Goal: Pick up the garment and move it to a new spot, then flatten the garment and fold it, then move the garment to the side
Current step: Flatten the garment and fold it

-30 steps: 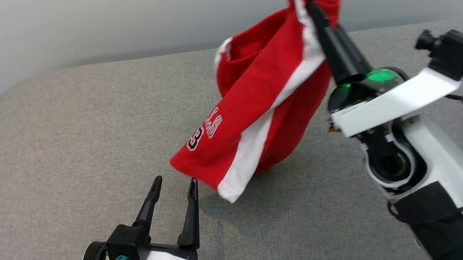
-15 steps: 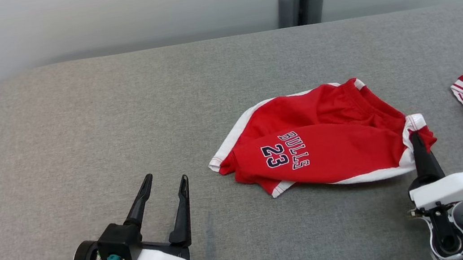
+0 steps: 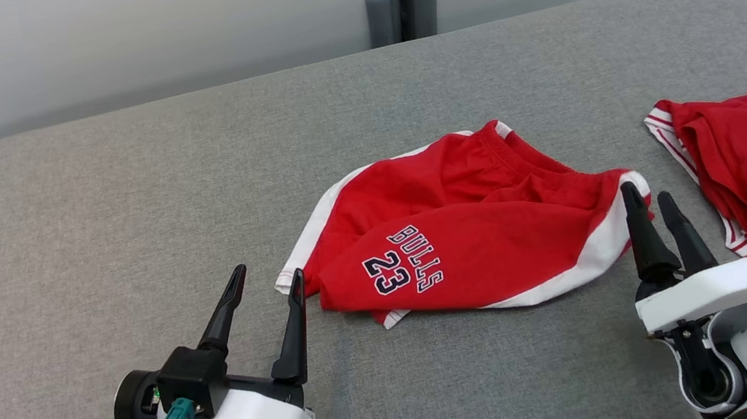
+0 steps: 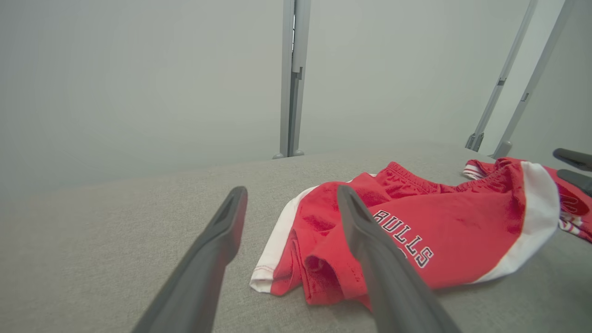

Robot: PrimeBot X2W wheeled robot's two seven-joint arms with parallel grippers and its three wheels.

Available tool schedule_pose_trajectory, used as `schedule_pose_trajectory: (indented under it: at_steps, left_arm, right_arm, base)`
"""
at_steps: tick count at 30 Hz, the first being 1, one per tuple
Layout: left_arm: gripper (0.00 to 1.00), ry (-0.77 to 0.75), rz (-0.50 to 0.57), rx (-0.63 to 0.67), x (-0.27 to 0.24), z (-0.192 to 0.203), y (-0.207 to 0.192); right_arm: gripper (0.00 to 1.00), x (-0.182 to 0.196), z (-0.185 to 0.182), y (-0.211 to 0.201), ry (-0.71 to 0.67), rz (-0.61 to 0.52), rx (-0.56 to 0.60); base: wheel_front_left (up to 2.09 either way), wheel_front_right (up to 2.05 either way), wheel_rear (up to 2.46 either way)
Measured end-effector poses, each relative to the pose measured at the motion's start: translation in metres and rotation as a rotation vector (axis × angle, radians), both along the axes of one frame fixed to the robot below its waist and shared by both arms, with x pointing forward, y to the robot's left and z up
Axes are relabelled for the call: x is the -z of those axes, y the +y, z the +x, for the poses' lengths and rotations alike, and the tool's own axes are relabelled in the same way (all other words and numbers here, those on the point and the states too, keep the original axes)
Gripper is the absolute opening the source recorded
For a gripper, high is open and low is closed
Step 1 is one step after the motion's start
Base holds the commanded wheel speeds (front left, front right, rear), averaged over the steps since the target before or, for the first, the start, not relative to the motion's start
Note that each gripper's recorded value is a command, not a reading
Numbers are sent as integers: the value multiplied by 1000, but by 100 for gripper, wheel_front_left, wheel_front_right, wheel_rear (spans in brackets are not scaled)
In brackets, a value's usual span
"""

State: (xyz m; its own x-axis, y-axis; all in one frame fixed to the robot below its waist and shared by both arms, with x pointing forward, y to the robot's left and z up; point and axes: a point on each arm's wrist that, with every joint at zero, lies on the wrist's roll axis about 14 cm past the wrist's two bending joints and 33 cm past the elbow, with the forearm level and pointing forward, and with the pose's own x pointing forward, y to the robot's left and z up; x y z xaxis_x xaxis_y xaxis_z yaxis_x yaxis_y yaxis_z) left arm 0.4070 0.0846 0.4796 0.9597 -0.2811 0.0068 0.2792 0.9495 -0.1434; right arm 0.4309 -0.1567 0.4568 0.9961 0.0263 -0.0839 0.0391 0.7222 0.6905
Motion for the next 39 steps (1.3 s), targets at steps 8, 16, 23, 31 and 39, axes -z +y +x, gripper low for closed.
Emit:
schedule_pose_trajectory:
  at_steps: [8, 16, 23, 31, 39]
  left_arm:
    - [100, -30, -14, 51, -10, 1, -18]
    - [100, -28, -26, 105, -10, 1, -37]
    - [100, -8, -21, 124, -2, 4, -43]
    - [100, 17, -3, 91, 9, 8, -29]
    - [100, 29, 16, 59, 14, 8, -16]
  right_arm:
    - [100, -46, -15, -11, -171, -296, -30]
    - [100, -39, -30, -16, -150, -349, -20]
    - [100, 0, -28, -27, -11, -299, 2]
    - [100, 37, -8, -27, 151, -164, 2]
    - [0, 59, 7, -8, 236, -50, -30]
  base:
    - [0, 0, 0]
    - [0, 0, 0]
    - [0, 0, 0]
    - [0, 0, 0]
    - [0, 0, 0]
